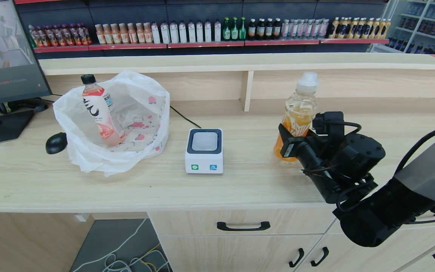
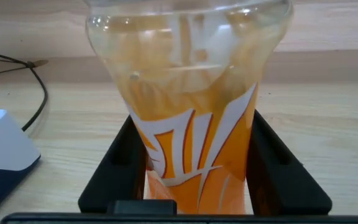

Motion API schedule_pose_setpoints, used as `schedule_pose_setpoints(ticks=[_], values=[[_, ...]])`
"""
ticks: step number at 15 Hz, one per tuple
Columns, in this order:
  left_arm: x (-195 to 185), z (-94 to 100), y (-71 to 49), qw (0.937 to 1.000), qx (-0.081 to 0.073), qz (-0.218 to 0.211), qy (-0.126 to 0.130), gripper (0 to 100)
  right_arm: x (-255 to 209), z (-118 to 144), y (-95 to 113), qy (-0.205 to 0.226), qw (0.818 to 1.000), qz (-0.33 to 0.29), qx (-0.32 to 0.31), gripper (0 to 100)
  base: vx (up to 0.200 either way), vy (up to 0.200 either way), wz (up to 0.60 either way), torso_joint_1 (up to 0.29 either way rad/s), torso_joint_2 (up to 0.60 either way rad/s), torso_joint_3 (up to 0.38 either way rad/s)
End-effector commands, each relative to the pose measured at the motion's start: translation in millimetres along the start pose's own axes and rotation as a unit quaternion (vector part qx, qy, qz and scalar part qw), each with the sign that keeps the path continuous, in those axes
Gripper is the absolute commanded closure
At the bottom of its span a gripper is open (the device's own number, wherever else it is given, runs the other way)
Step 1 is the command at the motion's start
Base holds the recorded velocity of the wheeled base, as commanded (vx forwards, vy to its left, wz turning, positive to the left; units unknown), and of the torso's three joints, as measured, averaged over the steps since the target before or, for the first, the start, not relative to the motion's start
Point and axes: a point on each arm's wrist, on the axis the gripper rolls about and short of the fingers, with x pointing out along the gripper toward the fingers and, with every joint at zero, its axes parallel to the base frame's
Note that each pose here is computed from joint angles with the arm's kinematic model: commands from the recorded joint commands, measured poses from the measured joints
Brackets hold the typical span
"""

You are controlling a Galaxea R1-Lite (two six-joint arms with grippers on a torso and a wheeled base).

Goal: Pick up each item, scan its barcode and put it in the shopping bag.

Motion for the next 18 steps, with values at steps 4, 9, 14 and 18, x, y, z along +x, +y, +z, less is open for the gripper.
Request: schedule_pose_setpoints(ticks=[4, 9, 14, 18], values=[[0, 0.0, 0.0, 1.0, 0.0, 0.0, 0.0, 0, -1, 8, 0, -0.011, 1.0, -0.001, 0.012, 100, 0.0, 0.0, 0.0, 0.0, 0.0, 0.0], [0, 0.0, 0.0, 1.0, 0.0, 0.0, 0.0, 0, -4, 19, -2, -0.023, 0.999, -0.001, 0.022, 100, 0.0, 0.0, 0.0, 0.0, 0.0, 0.0], [0, 0.0, 0.0, 1.0, 0.0, 0.0, 0.0, 0, -19, 47, -4, -0.048, 0.998, 0.003, 0.031, 100, 0.0, 0.0, 0.0, 0.0, 0.0, 0.0], [0, 0.0, 0.0, 1.0, 0.0, 0.0, 0.0, 0, -39, 64, -3, -0.054, 0.998, 0.013, 0.036, 100, 0.0, 0.0, 0.0, 0.0, 0.0, 0.0]])
